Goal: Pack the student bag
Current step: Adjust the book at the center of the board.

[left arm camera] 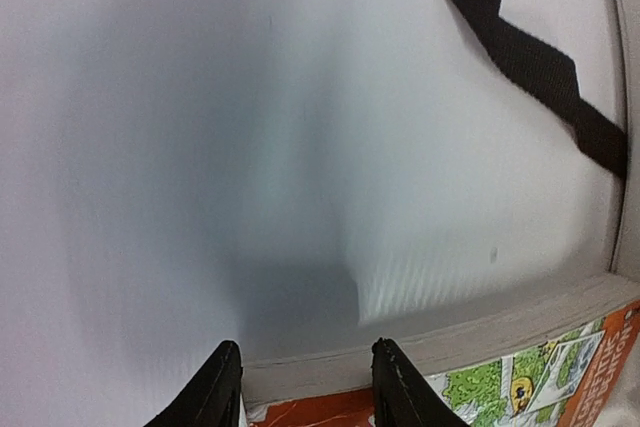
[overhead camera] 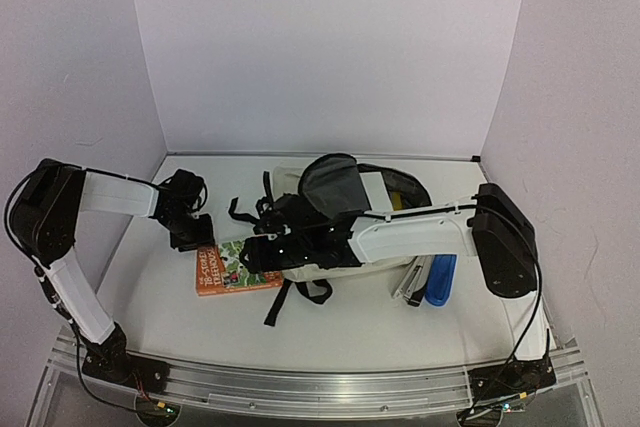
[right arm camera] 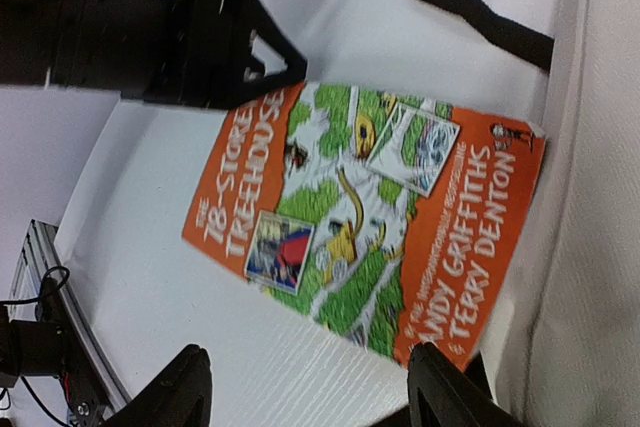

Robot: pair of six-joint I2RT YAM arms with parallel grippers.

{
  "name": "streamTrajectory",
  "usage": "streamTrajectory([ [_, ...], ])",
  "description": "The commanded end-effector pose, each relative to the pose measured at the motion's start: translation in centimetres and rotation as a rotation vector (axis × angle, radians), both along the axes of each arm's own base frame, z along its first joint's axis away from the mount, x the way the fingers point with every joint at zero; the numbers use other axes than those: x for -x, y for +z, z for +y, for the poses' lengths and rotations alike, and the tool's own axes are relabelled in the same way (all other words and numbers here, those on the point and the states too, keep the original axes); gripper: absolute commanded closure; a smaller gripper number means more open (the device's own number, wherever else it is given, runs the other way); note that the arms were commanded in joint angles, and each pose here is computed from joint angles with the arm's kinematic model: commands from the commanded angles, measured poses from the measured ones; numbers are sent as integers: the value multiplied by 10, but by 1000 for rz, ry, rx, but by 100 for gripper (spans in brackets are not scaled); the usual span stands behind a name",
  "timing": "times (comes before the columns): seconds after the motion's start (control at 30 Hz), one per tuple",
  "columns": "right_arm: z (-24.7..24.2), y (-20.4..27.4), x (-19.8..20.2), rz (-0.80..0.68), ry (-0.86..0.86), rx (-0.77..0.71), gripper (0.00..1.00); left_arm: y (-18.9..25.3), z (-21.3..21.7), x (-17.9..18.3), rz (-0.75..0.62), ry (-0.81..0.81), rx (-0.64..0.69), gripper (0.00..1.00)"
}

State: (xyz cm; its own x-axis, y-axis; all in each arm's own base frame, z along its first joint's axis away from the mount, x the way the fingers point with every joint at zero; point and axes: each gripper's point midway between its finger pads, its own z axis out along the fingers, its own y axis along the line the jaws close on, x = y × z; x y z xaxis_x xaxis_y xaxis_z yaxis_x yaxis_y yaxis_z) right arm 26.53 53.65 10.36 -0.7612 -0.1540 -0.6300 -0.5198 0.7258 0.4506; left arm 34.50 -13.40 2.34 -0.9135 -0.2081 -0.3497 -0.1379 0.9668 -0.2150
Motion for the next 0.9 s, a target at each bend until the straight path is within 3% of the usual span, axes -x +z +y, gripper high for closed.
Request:
streamTrajectory([
  [0.0, -17, 25, -7, -23, -97, -38, 35, -7, -9, 68, 170, 94, 72, 56],
  [0.23, -53, 12, -1, 0, -172, 14, 35, 22, -14, 102, 168, 139, 179, 53],
  [0.5, -49, -5, 37, 191, -40, -32, 35, 92, -33, 51, -57, -27, 180, 28],
  [0.87, -43, -29, 52, 362, -36, -72, 41, 50, -90, 42, 86, -303, 303, 23],
])
